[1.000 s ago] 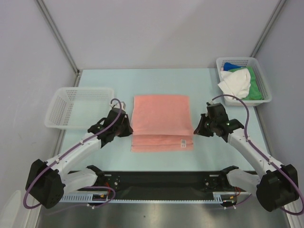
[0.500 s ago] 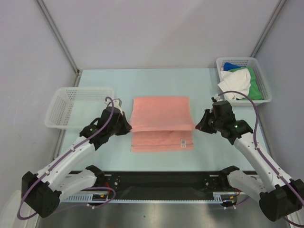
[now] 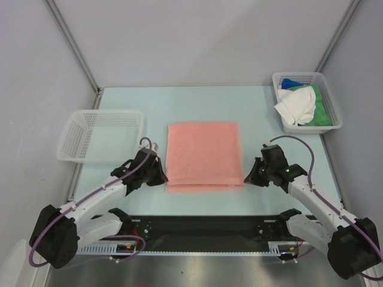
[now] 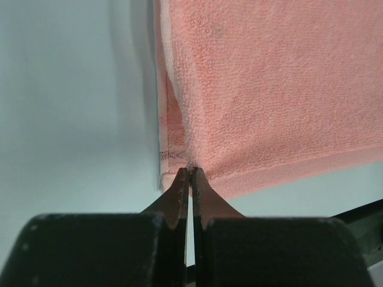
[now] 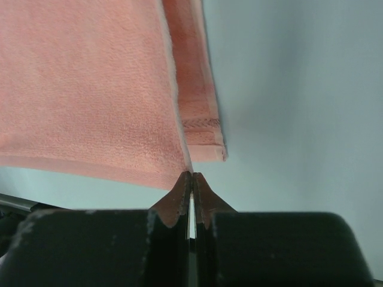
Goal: Fold and stack the towels
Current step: Fold the towel
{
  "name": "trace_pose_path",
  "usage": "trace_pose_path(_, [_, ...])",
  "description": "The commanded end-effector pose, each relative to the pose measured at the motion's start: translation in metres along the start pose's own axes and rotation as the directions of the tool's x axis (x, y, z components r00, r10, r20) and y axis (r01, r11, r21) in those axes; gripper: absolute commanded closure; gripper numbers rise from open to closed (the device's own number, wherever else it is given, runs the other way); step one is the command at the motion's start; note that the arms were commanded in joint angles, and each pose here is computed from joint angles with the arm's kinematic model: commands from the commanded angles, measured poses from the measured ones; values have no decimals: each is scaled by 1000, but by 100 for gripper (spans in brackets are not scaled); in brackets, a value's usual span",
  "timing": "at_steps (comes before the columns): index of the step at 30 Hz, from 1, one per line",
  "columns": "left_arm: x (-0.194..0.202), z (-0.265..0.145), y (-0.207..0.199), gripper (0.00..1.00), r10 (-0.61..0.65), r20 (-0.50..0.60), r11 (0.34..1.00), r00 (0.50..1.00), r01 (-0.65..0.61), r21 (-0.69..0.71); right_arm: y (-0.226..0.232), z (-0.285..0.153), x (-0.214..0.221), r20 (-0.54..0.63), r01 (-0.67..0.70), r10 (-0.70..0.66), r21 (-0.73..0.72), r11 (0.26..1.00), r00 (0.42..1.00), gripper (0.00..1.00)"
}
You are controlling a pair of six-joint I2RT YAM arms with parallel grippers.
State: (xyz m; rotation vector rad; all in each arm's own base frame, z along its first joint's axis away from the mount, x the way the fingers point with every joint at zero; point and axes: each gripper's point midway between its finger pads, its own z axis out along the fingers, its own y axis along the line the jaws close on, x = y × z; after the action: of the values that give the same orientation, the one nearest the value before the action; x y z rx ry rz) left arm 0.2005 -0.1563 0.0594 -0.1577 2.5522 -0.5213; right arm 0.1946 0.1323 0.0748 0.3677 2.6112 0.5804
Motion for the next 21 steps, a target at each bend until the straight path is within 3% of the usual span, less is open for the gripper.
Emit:
trace_pose_path(1, [7, 10, 14, 99, -21, -1, 999, 1000, 21, -49, -18, 17, 9, -2, -39, 39, 63, 997, 999, 100])
trace_pose_path(7, [22, 20, 23, 98, -45, -35, 997, 998, 43, -66, -29, 32, 27, -31, -42, 45, 93, 995, 999, 100])
trace_pose_path(13, [25, 23, 26, 88, -48, -47, 996, 998, 44, -74, -44, 38, 33, -34, -49, 55, 143, 989, 998, 96])
trace_pose_path(21, [21, 17, 29, 86, -33, -40, 994, 999, 29, -101, -42, 34, 21, 1, -71, 72, 136, 988, 997, 92])
